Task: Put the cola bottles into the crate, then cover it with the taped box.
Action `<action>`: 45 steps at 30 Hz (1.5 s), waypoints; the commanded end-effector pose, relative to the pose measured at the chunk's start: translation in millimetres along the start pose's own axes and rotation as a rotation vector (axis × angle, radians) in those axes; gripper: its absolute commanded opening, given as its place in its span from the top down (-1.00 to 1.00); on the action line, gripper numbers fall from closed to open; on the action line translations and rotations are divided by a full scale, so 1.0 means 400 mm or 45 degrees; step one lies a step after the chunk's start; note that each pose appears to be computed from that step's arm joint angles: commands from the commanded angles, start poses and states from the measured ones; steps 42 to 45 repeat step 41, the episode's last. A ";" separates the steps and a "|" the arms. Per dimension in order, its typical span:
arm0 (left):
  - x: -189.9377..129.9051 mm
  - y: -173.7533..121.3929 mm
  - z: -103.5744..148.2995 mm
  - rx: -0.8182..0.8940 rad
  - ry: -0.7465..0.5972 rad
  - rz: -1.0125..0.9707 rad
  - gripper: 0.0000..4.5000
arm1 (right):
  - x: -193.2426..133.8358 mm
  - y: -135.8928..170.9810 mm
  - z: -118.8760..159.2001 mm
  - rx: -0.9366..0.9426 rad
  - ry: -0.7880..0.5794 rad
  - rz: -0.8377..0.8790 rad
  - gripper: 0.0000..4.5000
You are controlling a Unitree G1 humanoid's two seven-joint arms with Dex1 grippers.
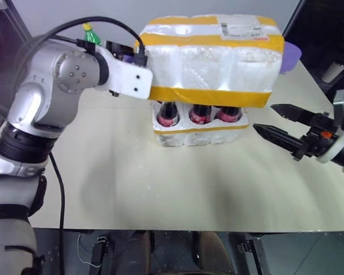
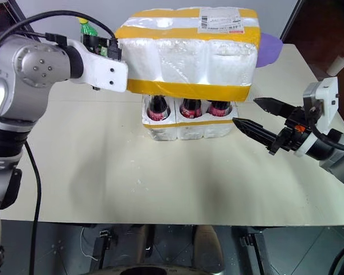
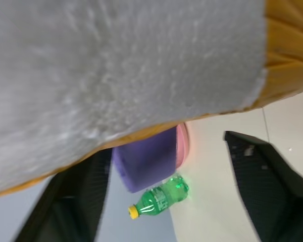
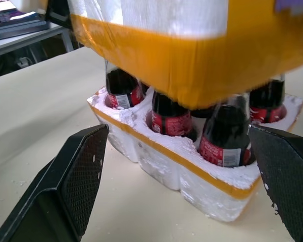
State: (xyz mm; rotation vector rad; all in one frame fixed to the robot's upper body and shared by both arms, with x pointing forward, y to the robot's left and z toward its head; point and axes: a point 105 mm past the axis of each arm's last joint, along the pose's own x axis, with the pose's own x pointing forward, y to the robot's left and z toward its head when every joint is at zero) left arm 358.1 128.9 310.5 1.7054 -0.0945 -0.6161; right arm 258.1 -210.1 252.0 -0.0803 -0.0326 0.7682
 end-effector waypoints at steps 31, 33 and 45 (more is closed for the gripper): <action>-0.170 -0.142 -0.059 -1.415 -0.697 -0.391 -0.56 | -0.051 -0.015 0.032 -0.113 0.124 0.039 -1.00; -0.195 -0.164 -0.075 -1.525 -0.805 -0.497 -0.56 | -0.054 -0.022 0.036 -0.115 0.155 0.064 -1.00; -0.212 -0.199 -0.095 -1.679 -0.870 -0.737 -0.56 | -0.051 -0.054 0.021 -0.100 0.241 0.116 -1.00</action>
